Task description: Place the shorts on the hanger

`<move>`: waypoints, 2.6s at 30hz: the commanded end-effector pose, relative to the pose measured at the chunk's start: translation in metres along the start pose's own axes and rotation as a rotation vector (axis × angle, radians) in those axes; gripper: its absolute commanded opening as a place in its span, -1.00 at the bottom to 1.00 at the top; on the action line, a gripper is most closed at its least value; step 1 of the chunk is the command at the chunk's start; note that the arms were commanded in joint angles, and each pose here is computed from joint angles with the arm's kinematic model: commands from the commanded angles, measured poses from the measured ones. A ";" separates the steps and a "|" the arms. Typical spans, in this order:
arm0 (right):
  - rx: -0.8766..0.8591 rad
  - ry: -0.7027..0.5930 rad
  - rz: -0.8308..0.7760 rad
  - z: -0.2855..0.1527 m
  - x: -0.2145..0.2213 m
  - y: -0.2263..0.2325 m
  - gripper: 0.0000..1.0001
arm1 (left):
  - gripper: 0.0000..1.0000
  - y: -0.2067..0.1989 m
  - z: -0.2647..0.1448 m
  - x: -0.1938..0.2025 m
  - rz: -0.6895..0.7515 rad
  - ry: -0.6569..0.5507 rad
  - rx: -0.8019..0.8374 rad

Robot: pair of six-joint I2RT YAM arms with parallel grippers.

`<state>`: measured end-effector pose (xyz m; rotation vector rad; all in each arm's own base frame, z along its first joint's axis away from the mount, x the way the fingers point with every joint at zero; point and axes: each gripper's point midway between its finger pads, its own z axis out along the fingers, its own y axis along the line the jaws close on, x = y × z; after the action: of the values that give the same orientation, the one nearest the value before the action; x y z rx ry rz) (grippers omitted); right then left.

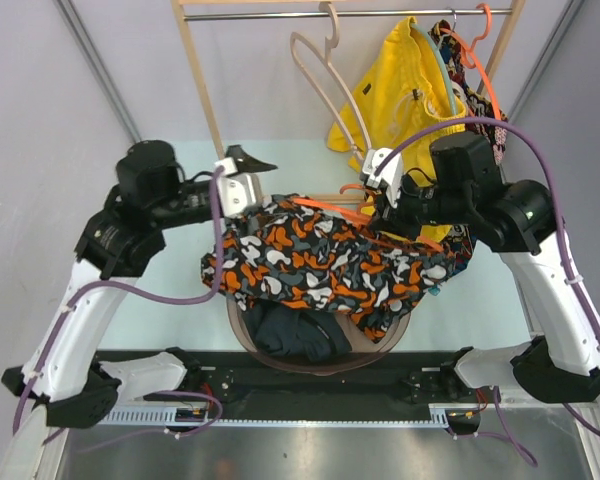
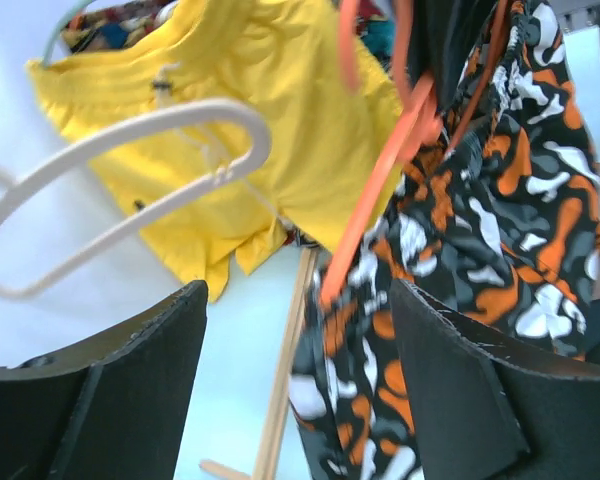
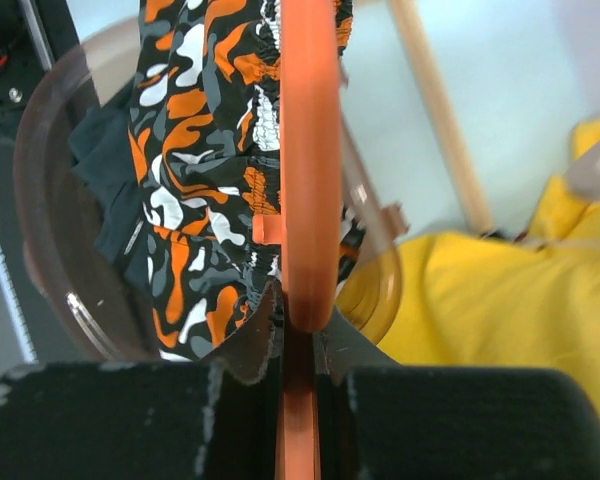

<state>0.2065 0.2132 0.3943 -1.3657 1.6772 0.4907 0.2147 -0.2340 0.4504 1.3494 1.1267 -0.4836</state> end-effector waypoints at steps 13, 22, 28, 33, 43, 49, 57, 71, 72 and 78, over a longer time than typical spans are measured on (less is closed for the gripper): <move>0.027 0.022 0.175 -0.017 0.014 0.020 -1.00 | -0.03 -0.051 0.104 0.011 0.229 0.071 0.218; -0.004 -0.012 0.237 -0.027 0.027 0.039 -0.16 | -1.00 -0.055 0.104 0.006 0.229 0.025 0.222; 0.000 -0.031 0.275 -0.028 0.040 0.040 -0.18 | -1.00 -0.060 0.099 0.003 0.229 0.010 0.252; 0.013 -0.066 0.260 -0.030 0.032 0.033 -1.00 | -0.90 -0.060 0.098 0.006 0.213 0.024 0.249; 0.115 -0.116 0.240 -0.051 0.030 0.025 -1.00 | -0.11 -0.034 0.078 0.024 0.116 0.065 0.173; 0.117 -0.133 0.233 -0.058 0.026 0.028 -1.00 | -0.21 -0.021 0.082 0.028 0.122 0.095 0.139; 0.231 -0.087 0.264 -0.071 0.035 0.015 -1.00 | 0.19 -0.002 0.077 0.019 0.102 0.069 0.080; 0.456 0.106 0.422 -0.087 0.081 -0.017 -1.00 | 0.99 0.003 0.060 -0.015 0.052 -0.040 0.029; 0.456 0.110 0.433 -0.087 0.080 -0.020 -1.00 | 0.99 0.002 0.060 -0.013 0.045 -0.037 0.029; 0.502 0.092 0.560 -0.097 0.075 -0.074 -1.00 | 1.00 -0.010 0.057 0.002 0.013 -0.010 0.044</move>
<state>0.2130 0.0835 0.3747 -0.6387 2.1239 0.2499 0.2390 -0.2945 0.4273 1.4271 1.1214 -0.4717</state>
